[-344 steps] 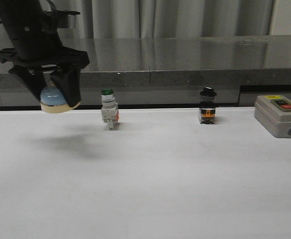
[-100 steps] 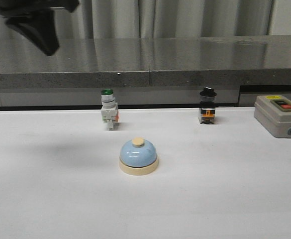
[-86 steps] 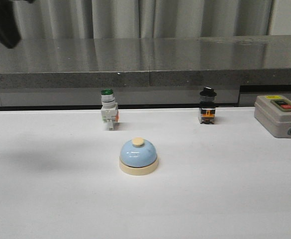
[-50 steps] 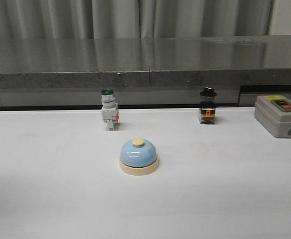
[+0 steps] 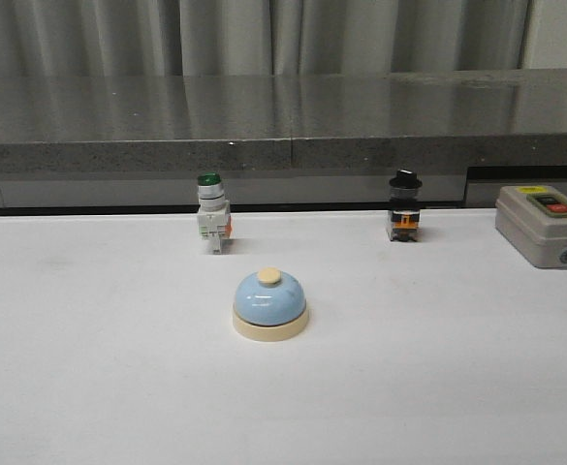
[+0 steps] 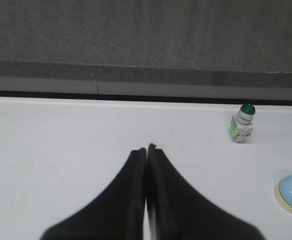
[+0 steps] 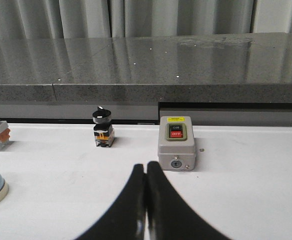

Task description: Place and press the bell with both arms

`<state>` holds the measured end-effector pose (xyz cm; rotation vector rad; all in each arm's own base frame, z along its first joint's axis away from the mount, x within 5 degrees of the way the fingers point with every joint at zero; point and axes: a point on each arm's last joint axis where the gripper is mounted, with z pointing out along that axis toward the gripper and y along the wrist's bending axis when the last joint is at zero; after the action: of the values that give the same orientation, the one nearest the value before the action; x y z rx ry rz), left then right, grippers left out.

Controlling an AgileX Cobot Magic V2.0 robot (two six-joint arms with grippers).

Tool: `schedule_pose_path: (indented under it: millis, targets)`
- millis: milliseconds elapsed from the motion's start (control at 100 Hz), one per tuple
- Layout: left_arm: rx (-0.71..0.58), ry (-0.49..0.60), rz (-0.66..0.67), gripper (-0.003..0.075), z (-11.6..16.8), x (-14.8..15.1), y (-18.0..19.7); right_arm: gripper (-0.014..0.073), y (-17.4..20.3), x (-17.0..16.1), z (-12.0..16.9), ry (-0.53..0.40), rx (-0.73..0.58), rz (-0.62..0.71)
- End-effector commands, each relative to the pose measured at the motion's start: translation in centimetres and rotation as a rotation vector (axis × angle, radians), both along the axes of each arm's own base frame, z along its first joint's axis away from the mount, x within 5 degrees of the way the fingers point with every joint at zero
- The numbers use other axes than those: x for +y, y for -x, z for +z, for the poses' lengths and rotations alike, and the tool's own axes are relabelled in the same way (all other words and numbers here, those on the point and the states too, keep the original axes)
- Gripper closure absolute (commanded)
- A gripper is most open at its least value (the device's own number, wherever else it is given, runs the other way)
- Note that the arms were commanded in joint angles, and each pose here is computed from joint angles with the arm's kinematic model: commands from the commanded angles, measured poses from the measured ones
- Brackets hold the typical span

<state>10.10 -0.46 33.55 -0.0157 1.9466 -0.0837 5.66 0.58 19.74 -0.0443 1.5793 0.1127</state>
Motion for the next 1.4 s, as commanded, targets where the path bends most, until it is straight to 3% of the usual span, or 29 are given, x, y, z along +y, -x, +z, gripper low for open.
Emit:
schedule_pose_path:
  millis: [0, 390, 630, 790, 1010, 1100, 1390]
  targets:
    - [-0.152, 0.021, 0.008, 0.0739, 0.8, 0.0, 1.3, 0.0655, 0.3, -0.1, 1.4, -0.001, -0.122, -0.009]
    - [-0.204, 0.013, 0.012, 0.0740, -3.8, 0.1, 4.4, 0.0655, 0.3, -0.1, 1.4, -0.001, -0.122, -0.009]
    - [-0.397, 0.017, 0.045, 0.0740, -7.1, 0.4, 3.9, 0.0655, 0.3, -0.1, 1.4, -0.001, -0.122, -0.009]
    - [-0.537, -0.054, 0.040, 0.0740, -9.2, 0.4, 4.0, 0.0655, 0.3, -0.1, 1.4, -0.001, -0.122, -0.009]
    - [-0.556, -0.053, 0.040, 0.0740, -12.0, 0.4, 4.8, 0.0655, 0.3, -0.1, 1.4, -0.001, -0.122, -0.009]
    - [-0.490, -0.040, 0.037, 0.0740, -13.2, 0.4, 4.6, 0.0655, 0.3, -0.1, 1.4, -0.001, -0.122, -0.009]
    - [-0.470, -0.041, 0.036, 0.0740, -13.3, 0.4, 4.6, 0.0655, 0.2, -0.1, 1.4, -0.001, -0.121, -0.009]
